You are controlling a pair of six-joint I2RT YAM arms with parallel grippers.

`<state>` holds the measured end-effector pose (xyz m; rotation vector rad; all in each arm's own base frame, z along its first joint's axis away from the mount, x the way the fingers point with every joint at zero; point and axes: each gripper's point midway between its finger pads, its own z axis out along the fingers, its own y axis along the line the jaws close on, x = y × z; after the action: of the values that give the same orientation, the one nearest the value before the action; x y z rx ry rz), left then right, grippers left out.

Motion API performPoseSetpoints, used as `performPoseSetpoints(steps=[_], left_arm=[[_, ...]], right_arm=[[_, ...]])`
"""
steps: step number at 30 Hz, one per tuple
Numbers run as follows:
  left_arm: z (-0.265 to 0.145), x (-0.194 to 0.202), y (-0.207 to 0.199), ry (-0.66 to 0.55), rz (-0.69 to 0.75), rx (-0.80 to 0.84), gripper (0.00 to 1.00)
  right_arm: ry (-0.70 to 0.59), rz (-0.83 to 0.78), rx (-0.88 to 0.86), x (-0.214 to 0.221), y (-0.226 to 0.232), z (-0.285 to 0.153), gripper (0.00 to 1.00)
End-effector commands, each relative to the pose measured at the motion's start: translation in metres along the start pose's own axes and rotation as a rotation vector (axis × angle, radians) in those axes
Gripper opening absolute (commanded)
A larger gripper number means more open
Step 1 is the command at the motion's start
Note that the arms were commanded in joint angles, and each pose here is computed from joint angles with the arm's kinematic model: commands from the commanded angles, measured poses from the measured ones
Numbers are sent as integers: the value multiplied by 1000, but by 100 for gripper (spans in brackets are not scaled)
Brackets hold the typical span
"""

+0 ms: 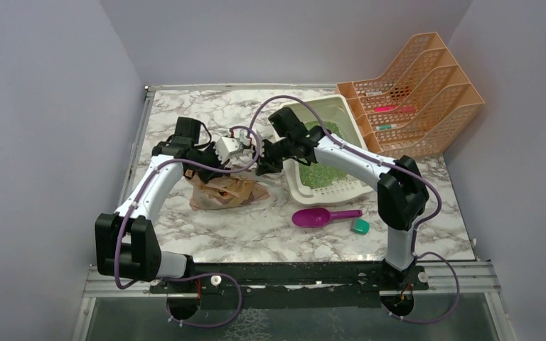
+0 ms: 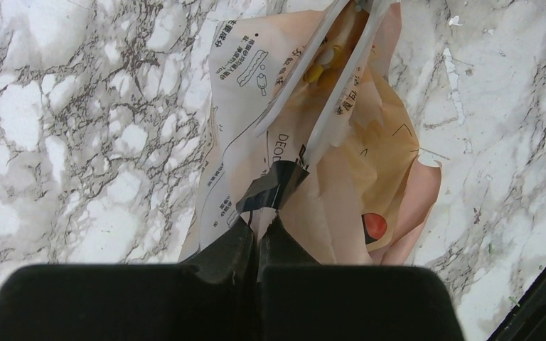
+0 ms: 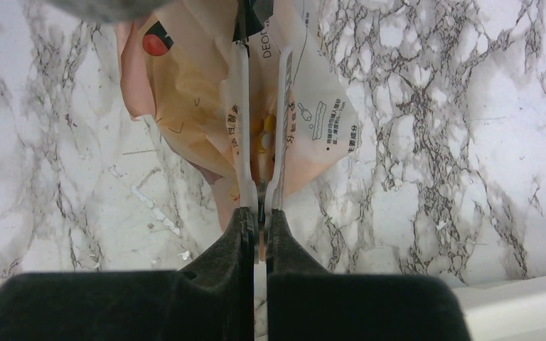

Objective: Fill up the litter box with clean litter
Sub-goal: Clamp the cat litter bag at the center of the board.

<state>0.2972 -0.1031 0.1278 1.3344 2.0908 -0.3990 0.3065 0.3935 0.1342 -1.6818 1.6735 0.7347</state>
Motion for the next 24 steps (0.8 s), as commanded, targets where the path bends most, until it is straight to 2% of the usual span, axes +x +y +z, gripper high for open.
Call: performPoseSetpoints(steps=[1, 5, 7, 11, 16, 24], left_arm=[[-11, -23, -3, -106, 31, -9, 0], [-10, -26, -4, -119, 20, -4, 0], [-13, -29, -2, -127, 29, -18, 0], [-17, -30, 3, -118, 28, -51, 0], [-25, -36, 7, -127, 50, -85, 0], [-27, -41, 7, -146, 59, -80, 0]], right_arm=[[143, 74, -78, 40, 14, 12, 1], [225, 17, -119, 47, 26, 32, 1], [216, 2, -160, 44, 31, 35, 1], [173, -27, -190, 31, 38, 26, 1], [272, -35, -176, 58, 41, 9, 1], [322, -36, -118, 79, 29, -4, 1]])
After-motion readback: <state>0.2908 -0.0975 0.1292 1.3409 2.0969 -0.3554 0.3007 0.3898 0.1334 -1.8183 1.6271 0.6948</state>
